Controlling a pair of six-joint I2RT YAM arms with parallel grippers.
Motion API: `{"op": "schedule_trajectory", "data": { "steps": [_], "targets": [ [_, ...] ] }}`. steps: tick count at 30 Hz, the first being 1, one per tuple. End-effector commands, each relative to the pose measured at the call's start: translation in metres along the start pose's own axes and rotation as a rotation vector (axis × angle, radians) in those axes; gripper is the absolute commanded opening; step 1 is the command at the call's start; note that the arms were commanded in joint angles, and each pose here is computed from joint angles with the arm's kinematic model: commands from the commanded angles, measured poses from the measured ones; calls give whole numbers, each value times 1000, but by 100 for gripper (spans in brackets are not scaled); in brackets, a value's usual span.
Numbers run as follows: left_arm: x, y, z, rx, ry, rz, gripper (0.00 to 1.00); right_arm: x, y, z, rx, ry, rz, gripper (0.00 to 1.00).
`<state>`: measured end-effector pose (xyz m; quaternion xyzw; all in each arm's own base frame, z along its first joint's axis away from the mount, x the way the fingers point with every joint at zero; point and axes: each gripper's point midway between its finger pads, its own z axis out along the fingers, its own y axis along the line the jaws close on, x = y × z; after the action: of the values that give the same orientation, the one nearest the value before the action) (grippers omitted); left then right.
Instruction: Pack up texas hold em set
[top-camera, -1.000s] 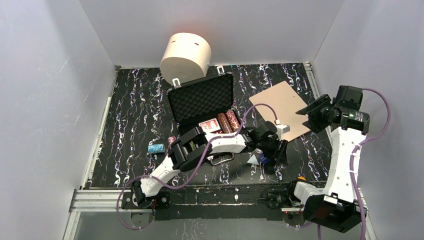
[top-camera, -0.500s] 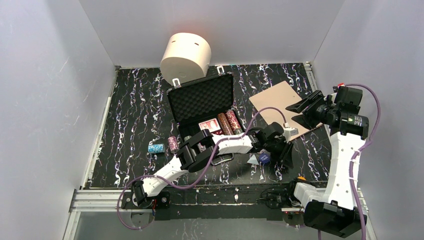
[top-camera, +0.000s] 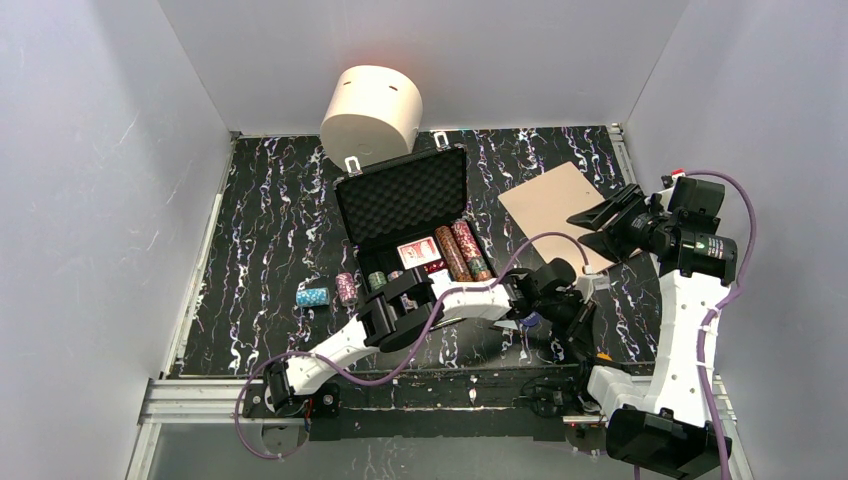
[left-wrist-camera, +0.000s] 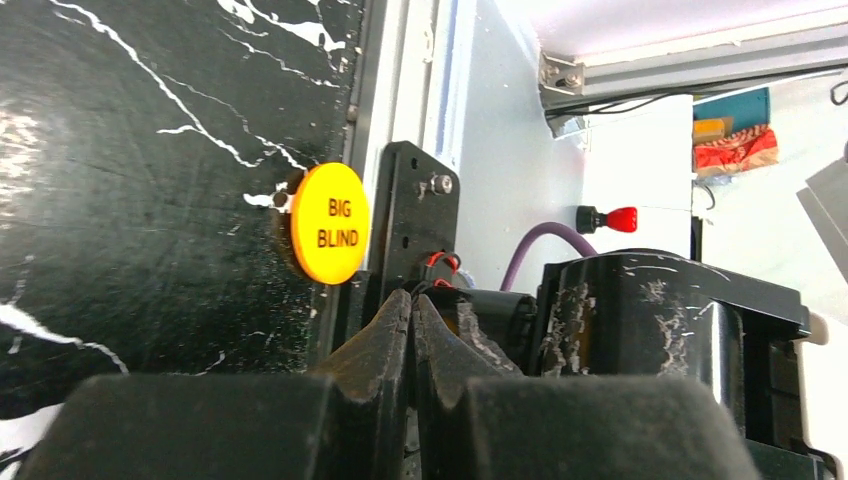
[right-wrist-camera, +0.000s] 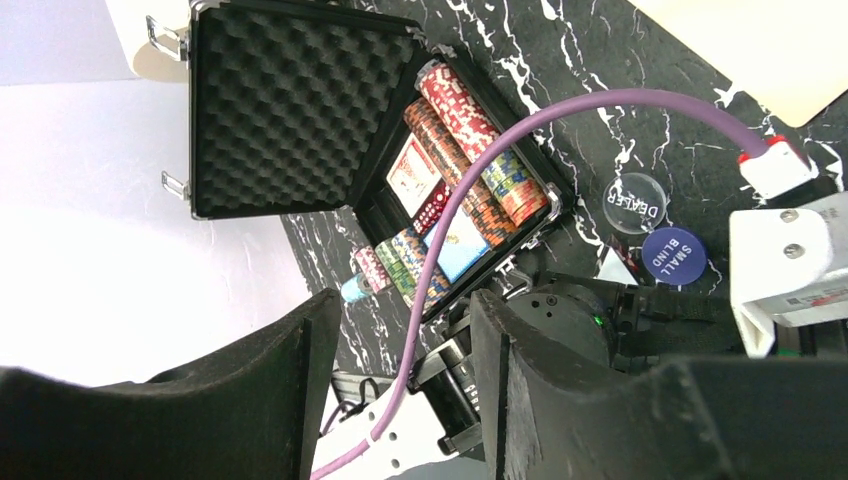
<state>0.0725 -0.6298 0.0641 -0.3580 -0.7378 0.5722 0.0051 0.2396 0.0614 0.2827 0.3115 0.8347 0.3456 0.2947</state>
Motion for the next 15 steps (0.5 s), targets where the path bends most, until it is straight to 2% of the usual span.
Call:
{"op": "schedule_trajectory", "data": {
  "steps": [1,8,12,15],
  "targets": [
    [7,-23,6,79,43,18,3,5,20,-12,-66,19,-27,59],
    [14,-13,18,61,52,8,5,15,21,-18,-64,57,-8,59],
    [20,-15,24,74,73,4,5,16,12,-22,-9,41,-5,46],
    [22,-18,24,75,76,6,4,14,-1,-24,58,-2,-22,52]
  ]
}}
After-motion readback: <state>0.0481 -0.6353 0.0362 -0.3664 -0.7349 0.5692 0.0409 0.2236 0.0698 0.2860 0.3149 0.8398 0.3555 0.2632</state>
